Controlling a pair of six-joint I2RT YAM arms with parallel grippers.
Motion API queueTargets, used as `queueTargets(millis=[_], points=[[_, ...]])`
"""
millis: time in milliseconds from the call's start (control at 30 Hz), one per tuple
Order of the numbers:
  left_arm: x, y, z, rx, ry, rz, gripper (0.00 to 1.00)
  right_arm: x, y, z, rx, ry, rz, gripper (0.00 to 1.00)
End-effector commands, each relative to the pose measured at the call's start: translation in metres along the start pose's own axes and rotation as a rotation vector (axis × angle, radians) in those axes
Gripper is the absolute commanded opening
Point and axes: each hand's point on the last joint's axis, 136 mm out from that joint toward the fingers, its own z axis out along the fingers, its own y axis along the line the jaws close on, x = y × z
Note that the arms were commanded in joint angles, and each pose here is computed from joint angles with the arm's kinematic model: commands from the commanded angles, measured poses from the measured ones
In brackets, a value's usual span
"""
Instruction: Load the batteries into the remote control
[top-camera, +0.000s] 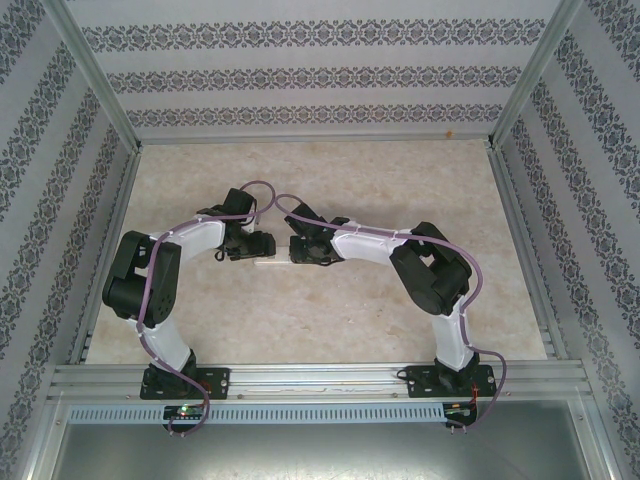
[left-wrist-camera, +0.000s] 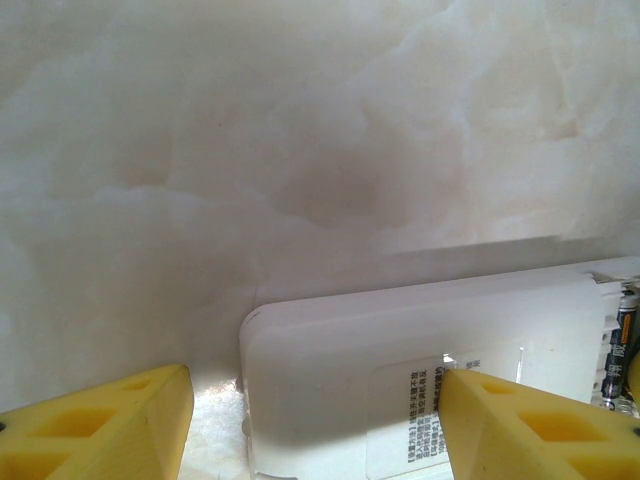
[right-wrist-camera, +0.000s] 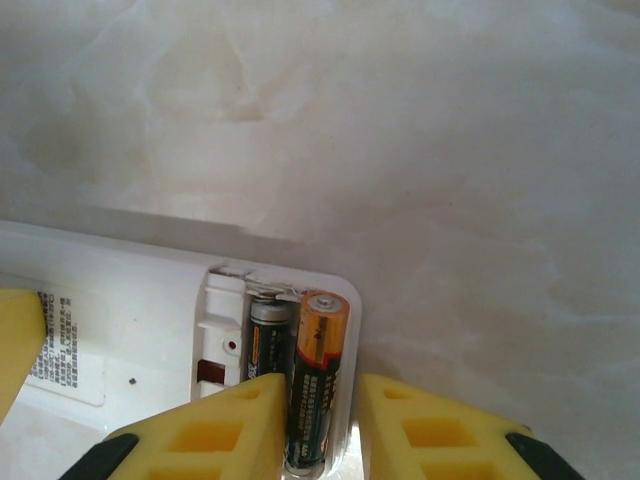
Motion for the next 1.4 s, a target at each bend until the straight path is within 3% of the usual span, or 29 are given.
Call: queueTargets(millis=[0,367,1100,1367], points=[[-0.002,0.004,0.002,-0.005,-0.003,-0.016,0.67,-0.019,0.011,-0.022,-0.046,-0.032,0.007,0.27],[0.0,0.005,0.001,-0.008,-0.003,-0.015,0.67,-0.04,0.006,-0.021,-0.045,-0.061,0.022,0.24],[-0.001,0.005,0.001,-0.009,-0.008,-0.013,0.67,-0.014,0.006,-0.001,-0.021,-0.001,0.008,0.18],[-0.002,0.005,0.001,-0.006,-0.008,-0.013,0.67,-0.025,0.012,-0.027,-0.038,-0.065,-0.023,0.2]])
